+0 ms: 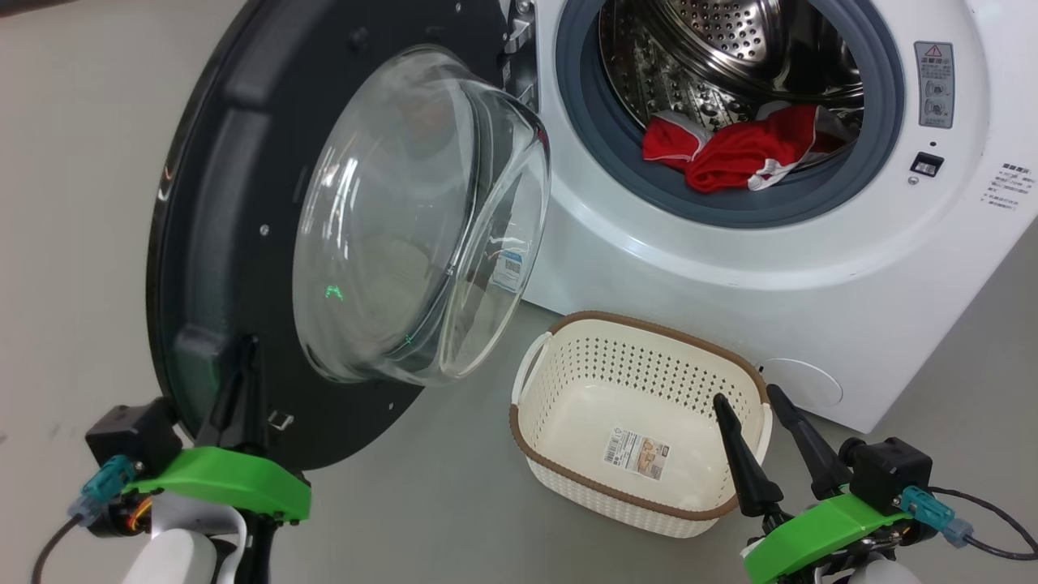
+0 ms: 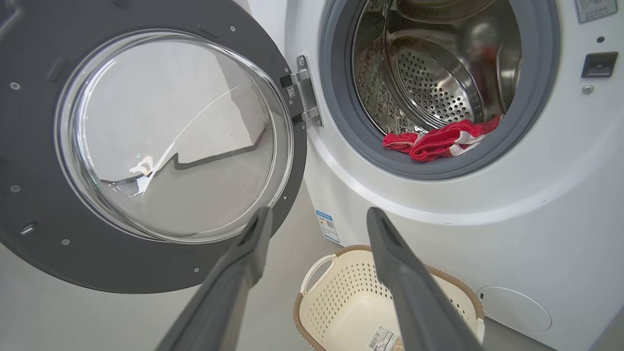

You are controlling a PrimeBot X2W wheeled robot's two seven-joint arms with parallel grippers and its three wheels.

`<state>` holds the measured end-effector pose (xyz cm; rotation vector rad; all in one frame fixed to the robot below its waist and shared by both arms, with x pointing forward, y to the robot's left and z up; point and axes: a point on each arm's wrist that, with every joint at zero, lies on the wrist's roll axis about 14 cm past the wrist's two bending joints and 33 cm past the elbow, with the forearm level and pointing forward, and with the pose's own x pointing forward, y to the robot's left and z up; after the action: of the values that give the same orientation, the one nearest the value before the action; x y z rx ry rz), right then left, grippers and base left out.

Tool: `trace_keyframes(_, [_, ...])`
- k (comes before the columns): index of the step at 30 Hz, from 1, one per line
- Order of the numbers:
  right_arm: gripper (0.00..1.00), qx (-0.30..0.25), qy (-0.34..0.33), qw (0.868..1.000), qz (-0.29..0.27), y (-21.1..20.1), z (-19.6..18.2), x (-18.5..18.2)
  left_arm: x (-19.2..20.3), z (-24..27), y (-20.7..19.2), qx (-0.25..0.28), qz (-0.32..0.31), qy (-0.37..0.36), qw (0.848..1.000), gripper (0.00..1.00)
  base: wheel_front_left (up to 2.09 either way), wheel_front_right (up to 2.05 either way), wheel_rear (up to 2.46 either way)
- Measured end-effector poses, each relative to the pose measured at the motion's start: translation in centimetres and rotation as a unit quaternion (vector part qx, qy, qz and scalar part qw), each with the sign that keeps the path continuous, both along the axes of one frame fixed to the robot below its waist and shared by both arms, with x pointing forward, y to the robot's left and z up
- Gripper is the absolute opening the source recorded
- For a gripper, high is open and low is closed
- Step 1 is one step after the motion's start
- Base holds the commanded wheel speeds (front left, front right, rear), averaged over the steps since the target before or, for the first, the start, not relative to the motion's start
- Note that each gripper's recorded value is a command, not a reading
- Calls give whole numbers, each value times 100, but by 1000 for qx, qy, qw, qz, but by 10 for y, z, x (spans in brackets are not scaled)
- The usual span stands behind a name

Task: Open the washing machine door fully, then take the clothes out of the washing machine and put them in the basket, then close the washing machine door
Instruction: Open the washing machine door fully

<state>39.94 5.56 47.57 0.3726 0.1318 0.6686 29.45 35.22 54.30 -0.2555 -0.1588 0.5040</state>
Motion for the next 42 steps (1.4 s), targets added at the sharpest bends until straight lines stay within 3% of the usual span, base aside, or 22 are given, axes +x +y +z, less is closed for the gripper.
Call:
trace_keyframes(23, [100,-13,25,1000,9,3,-23,-1,-9,-5,62,0,86,17,996,0,0,0,0])
trace_keyframes(42, [100,-26,39,999,8,-2,-41,2,8,-9,94,-2,108,36,993,0,0,0,0])
